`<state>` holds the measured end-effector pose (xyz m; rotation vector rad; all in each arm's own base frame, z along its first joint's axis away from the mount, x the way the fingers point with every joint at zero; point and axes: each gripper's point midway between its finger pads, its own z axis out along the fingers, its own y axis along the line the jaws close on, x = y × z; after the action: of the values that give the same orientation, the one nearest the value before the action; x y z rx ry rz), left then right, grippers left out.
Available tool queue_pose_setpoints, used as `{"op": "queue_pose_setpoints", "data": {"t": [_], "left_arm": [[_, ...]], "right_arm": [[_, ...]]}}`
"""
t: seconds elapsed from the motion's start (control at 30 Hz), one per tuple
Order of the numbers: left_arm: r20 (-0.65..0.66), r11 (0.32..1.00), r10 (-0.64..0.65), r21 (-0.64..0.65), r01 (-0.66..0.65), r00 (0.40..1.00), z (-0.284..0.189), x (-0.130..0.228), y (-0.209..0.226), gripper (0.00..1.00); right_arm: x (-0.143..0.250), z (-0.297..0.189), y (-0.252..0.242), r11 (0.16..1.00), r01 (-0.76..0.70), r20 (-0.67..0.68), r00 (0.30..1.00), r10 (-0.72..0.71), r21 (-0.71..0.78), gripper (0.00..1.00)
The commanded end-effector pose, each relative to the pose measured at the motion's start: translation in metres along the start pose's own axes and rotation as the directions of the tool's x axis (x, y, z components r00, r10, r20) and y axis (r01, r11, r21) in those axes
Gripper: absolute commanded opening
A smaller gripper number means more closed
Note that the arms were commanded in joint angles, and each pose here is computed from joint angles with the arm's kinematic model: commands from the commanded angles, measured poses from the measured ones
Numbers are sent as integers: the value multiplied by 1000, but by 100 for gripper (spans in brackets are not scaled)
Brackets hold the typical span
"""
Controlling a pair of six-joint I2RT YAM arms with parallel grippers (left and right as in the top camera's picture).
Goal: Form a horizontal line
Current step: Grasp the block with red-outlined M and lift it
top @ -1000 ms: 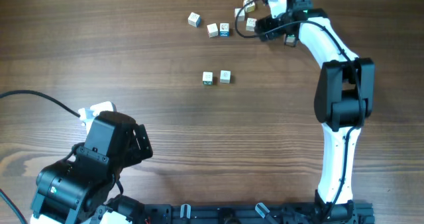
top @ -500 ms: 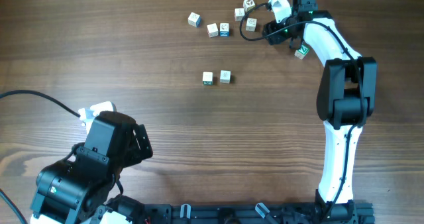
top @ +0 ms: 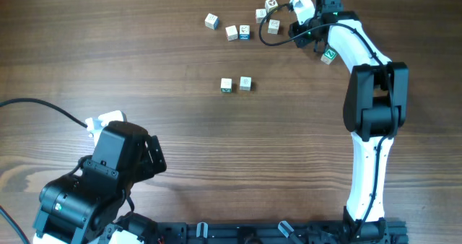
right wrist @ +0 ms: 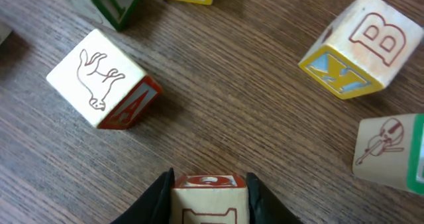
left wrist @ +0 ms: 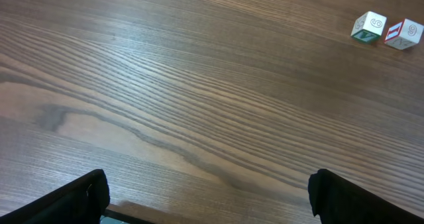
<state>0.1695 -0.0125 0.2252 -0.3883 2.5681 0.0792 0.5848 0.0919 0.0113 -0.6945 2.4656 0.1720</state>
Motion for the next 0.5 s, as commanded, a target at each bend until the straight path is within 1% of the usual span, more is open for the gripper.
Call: {"op": "queue_pose_setpoints", "data": {"t": [0.0,0.17,0.23,0.37,0.47], "left_arm": [[10,1000,-17,-18,17,1000,1,-1,4,100],[10,1000,-17,-18,17,1000,1,-1,4,100],[9,1000,-17,-18,17,1000,1,-1,4,100],[9,1000,-16,-18,16,1000,1,-1,4,100],[10,1000,-16,-18,17,1000,1,-1,4,100]], "right_arm": [[8,4,-12,993,-87,-38,995,90,79,27],[-15,-25,-5,977,-195,4,981,195,83,25],[-23,-42,5,971,-225,6,974,225,75,21],[-27,-63,24,962,-267,-24,963,269,62,18],[-19,-71,45,948,-316,-85,944,319,48,13]]}}
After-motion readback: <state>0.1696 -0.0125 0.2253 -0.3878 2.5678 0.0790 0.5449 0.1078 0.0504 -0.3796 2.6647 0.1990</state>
